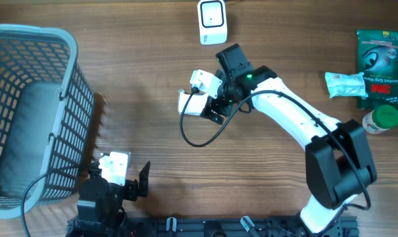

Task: Scan the item barcode
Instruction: 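Grasp the white pouch with the right gripper and lift it, then hold the white pouch's barcode up to the white scanner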

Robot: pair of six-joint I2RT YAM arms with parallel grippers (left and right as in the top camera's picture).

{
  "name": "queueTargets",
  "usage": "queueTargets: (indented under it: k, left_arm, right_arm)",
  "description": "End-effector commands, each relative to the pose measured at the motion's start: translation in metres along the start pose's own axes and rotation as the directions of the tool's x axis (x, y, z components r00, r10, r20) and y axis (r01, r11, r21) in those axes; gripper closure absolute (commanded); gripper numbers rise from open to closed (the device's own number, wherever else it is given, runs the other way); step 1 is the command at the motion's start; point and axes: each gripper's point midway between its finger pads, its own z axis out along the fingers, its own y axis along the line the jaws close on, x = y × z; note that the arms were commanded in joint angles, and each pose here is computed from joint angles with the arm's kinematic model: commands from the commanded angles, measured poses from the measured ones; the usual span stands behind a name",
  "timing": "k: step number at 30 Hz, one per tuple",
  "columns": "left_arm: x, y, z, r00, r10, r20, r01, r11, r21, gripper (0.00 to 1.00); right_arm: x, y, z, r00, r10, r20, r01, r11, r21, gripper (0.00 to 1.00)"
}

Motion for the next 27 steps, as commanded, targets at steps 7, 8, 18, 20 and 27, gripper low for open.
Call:
queueTargets:
  k: [7, 8, 18, 20, 27]
  left_arm:
    - [-0.001, -0.001, 0.0, 1.0, 0.017, 0.006, -0.017, 1.0, 0.008, 0.0]
    - [-0.001, -0.001, 0.0, 1.0, 0.017, 0.006, -0.017, 1.0, 0.008, 0.0]
    - [-0.001, -0.001, 0.0, 1.0, 0.017, 0.006, -0.017, 1.0, 0.008, 0.0]
    - [-0.001, -0.001, 0.0, 1.0, 0.017, 0.006, -0.017, 1.0, 0.008, 0.0]
    - [-0.001, -0.001, 0.0, 1.0, 0.017, 0.006, -0.017, 1.0, 0.008, 0.0]
  right_arm:
    - [-0.004, -0.007, 0.07, 0.997, -0.049, 0.063, 0.05, 0.999, -0.019, 0.0]
    - [-0.003, -0.007, 0.073, 0.997, -0.047, 0.063, 0.048, 0.999, -0.02, 0.0]
    - [0.031, -0.015, 0.101, 0.996, 0.072, -0.061, -0.071, 0.997, 0.015, 0.06]
    - [0.015, -0.016, 0.093, 0.991, 0.133, -0.027, -0.133, 0.991, -0.013, 0.27]
    - [0.011, -0.016, 0.076, 0.913, 0.395, -0.105, -0.397, 0.918, -0.005, 0.23]
